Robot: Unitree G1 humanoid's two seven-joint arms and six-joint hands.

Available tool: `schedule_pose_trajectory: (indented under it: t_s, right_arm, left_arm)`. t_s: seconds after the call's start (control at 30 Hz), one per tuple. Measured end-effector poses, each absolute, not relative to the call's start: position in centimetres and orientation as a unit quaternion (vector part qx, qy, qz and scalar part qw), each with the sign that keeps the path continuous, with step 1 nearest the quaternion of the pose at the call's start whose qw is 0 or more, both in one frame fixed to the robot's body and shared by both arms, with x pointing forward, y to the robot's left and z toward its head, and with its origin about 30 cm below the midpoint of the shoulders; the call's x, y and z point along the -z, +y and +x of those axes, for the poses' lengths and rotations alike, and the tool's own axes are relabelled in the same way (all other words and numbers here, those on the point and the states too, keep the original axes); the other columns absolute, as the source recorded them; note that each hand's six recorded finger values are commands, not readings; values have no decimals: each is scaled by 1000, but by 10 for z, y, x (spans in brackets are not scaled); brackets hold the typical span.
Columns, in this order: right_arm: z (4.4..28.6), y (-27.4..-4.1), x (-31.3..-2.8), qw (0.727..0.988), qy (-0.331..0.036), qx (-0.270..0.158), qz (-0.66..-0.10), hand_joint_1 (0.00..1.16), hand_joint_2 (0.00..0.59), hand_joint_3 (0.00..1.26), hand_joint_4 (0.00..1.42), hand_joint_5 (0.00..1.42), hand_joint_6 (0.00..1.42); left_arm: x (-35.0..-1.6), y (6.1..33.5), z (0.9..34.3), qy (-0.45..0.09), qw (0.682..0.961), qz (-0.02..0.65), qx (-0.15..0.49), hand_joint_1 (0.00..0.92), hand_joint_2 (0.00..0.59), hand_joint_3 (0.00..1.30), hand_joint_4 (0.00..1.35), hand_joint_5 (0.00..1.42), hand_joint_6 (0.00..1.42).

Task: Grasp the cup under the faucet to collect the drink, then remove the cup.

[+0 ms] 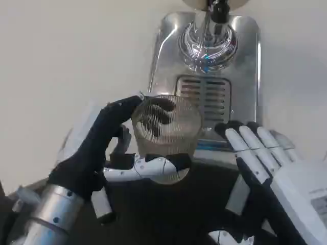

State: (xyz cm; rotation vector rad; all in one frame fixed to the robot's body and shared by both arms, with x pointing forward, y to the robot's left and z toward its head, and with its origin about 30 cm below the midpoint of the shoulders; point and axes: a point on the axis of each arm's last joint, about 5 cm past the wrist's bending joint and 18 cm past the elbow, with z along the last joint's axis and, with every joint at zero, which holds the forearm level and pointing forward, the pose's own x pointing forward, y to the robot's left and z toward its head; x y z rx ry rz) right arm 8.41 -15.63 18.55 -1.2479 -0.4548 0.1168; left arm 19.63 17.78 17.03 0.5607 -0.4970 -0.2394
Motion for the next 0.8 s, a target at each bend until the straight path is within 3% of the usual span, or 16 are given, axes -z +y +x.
schedule_pose_trajectory:
  t_s: [0.43, 0.8]
  right_arm:
    - [82, -152, -184, 792, -204, -52, -573, 399, 320, 45, 11, 20, 48]
    - [79, -151, -182, 797, -187, -42, -572, 418, 340, 46, 11, 25, 48]
  left_arm:
    - [-170, 176, 201, -235, 925, 269, 126, 776, 112, 965, 1224, 1353, 1424]
    - [-172, 164, 245, -239, 937, 243, 76, 776, 112, 975, 1238, 1353, 1424]
